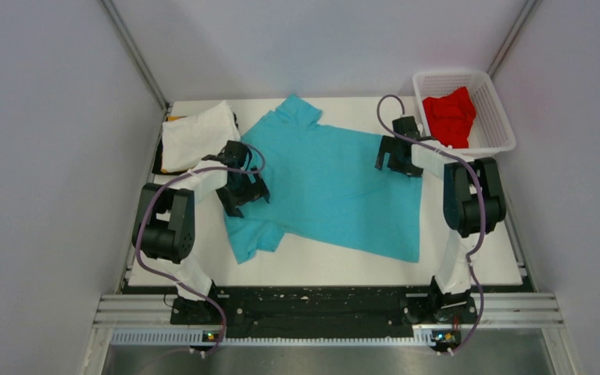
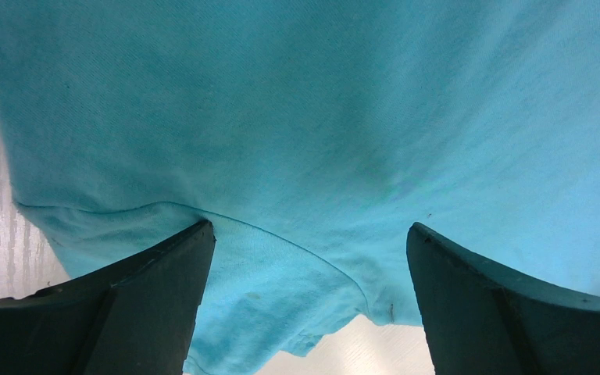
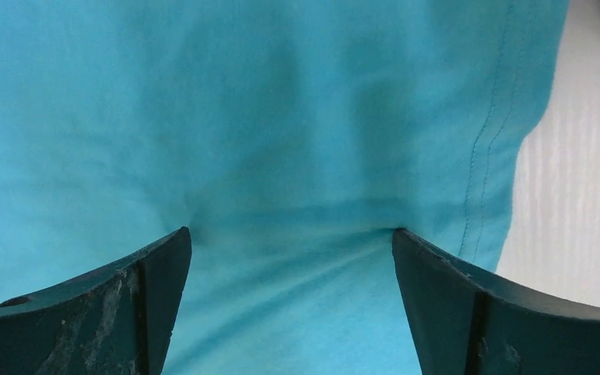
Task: Fold and stack the t-shirts
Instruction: Flatten out the tshirt, then grab the side of the flattened tshirt closest away from the robot with both arms
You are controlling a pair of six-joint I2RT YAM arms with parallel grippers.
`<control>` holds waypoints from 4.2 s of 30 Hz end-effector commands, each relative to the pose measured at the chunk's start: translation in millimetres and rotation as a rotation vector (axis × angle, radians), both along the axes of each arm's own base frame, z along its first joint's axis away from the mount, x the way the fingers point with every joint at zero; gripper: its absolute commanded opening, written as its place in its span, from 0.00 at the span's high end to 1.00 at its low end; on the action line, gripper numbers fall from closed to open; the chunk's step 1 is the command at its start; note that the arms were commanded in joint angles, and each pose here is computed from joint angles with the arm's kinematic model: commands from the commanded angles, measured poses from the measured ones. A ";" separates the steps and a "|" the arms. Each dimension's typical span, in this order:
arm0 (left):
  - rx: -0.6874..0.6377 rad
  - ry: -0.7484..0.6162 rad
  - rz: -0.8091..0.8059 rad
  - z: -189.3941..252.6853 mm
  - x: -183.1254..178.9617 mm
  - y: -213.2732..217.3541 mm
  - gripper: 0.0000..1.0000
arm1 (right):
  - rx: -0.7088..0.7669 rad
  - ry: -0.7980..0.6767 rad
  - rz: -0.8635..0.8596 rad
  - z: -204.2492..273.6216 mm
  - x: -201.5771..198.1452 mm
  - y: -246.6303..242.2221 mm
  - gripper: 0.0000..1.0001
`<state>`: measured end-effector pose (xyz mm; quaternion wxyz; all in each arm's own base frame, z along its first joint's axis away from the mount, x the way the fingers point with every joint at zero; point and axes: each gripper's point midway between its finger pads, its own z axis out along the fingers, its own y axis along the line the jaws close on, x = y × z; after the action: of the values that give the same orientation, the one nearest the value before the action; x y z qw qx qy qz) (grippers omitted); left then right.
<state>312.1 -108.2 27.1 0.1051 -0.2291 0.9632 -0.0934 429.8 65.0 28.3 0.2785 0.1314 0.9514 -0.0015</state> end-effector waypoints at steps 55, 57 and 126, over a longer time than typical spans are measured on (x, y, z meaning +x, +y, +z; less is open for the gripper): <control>0.079 -0.052 0.195 6.2 -97.4 42.3 0.01 | 0.330 0.077 1.148 -22.9 -271.9 313.4 0.01; 0.077 -0.058 0.182 11.3 -93.9 41.2 0.01 | 0.376 0.074 1.169 -12.8 -275.1 321.5 0.01; 0.152 0.021 0.041 -16.0 -137.3 6.0 1.00 | -0.021 -0.124 -0.138 82.7 -225.0 -15.5 0.01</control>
<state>165.2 -113.8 13.3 0.0655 -0.2292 0.9708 -0.0282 219.4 51.0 116.7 0.3674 0.1730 0.9134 -0.0290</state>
